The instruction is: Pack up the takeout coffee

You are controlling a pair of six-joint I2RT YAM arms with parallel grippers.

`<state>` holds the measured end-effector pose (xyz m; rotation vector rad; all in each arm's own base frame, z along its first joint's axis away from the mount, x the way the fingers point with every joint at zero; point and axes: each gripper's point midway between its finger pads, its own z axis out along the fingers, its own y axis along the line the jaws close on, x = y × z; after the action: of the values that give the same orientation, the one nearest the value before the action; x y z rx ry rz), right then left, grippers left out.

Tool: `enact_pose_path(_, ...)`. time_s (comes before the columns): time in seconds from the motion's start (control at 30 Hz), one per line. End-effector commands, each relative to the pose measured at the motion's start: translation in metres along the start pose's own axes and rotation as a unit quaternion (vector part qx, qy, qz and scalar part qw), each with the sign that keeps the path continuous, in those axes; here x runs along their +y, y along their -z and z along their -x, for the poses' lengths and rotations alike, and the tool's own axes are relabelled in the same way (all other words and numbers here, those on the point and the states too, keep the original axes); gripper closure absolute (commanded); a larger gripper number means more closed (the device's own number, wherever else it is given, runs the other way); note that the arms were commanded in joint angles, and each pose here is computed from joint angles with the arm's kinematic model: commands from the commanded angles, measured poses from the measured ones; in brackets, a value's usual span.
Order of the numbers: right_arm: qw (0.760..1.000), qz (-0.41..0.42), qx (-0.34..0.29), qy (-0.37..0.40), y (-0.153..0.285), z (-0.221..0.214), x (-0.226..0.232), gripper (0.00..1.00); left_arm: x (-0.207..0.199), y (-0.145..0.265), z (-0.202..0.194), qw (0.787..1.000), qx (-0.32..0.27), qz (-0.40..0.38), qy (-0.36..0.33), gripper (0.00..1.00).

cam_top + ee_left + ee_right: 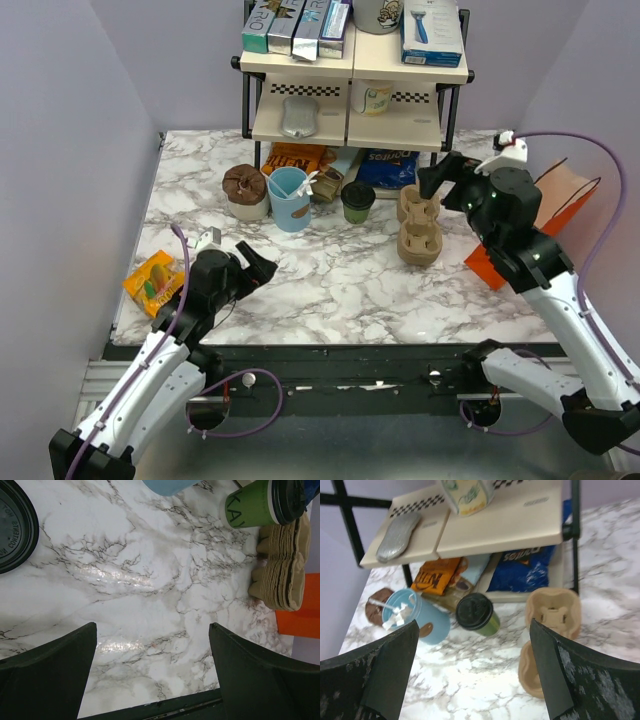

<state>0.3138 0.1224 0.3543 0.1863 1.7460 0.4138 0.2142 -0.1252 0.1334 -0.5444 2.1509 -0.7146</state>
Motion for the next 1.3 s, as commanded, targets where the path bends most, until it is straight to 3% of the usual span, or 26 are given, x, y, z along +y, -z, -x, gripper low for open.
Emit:
enact_pose_path(0.0, 0.989, -0.134, -0.009, 0.057, 0.02, 0.023, -0.049, 0.0, -0.005, -0.002, -0.001, 1.0, 0.004, -0.013, -0.014, 0.01)
enact_pose_path(0.1, 0.974, -0.212, -0.013, 0.075, 0.024, 0.04, -0.075, 0.0, -0.004, -0.001, -0.001, 1.0, 0.006, -0.009, -0.014, 0.01)
enact_pose_path(0.27, 0.968, -0.243, 0.013, 0.067, 0.018, 0.048, -0.092, 0.0, -0.002, -0.001, -0.002, 1.0, 0.006, -0.008, -0.011, 0.01)
enact_pose_path(0.6, 0.924, -0.374, 0.036, 0.07, 0.032, 0.042, -0.159, 0.0, 0.002, 0.002, -0.003, 1.0, 0.006, 0.001, -0.013, 0.01)
enact_pose_path(1.0, 0.888, -0.436, 0.132, 0.068, 0.014, -0.019, -0.21, 0.02, 0.005, 0.003, -0.002, 1.0, 0.001, 0.007, -0.012, 0.01)
enact_pose_path(1.03, 0.885, -0.438, 0.139, 0.07, 0.012, -0.022, -0.213, 0.05, 0.005, 0.003, -0.002, 1.0, 0.001, 0.006, -0.013, 0.01)
enact_pose_path(1.13, 0.876, -0.454, 0.15, 0.069, 0.011, -0.03, -0.22, 0.34, 0.006, 0.004, -0.001, 1.0, 0.0, 0.01, -0.014, 0.01)
enact_pose_path(1.17, 0.875, -0.455, 0.151, 0.069, 0.011, -0.031, -0.22, 0.5, 0.006, 0.004, -0.001, 1.0, -0.002, 0.01, -0.012, 0.01)
enact_pose_path(1.27, 0.876, -0.459, 0.136, 0.067, 0.017, -0.021, -0.219, 0.72, 0.005, 0.004, 0.0, 1.0, -0.004, 0.006, -0.013, 0.01)
